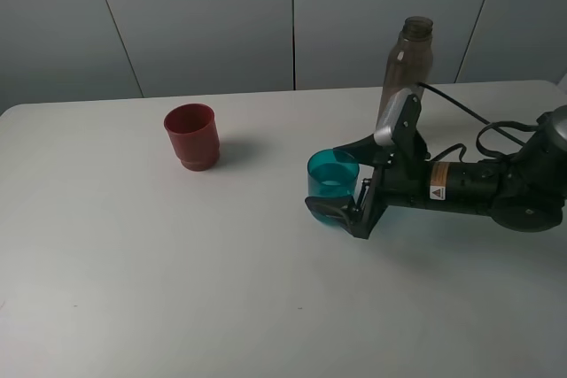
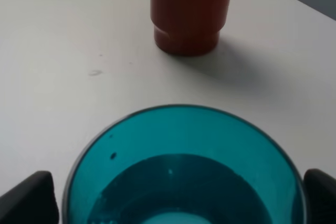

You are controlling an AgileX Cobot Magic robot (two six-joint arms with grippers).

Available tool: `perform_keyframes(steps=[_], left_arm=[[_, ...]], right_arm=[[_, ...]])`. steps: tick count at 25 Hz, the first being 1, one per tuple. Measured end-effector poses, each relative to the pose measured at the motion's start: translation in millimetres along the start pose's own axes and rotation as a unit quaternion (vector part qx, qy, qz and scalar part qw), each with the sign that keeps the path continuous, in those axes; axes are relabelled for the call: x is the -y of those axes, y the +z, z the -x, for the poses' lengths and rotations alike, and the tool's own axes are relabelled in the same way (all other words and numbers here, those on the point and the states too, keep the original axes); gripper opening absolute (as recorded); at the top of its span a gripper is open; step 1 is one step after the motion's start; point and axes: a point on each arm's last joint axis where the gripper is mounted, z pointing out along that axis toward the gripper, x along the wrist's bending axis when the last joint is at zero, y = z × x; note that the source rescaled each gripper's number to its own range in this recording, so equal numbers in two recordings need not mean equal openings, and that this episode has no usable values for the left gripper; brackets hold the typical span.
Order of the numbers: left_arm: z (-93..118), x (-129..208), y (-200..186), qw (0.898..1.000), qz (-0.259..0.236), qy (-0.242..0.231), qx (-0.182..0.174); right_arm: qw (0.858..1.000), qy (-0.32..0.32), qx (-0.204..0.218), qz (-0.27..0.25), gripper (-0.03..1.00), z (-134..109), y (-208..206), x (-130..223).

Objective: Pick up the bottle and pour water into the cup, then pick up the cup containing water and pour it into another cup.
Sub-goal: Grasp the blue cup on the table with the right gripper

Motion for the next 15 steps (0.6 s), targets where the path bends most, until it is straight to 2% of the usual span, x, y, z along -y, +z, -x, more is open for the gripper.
perform_keyframes(steps=[6,15], left_arm=[[0.0,0.0,0.0,1.000,0.000,0.000,0.000],[0.0,0.0,0.0,1.000,0.000,0.000,0.000]], right_arm=[[0.999,0.031,0.004,-0.014,1.00,3.3,2.9,0.5],[0.999,0.032,0.000,-0.023,1.00,0.1,5.3,1.0]])
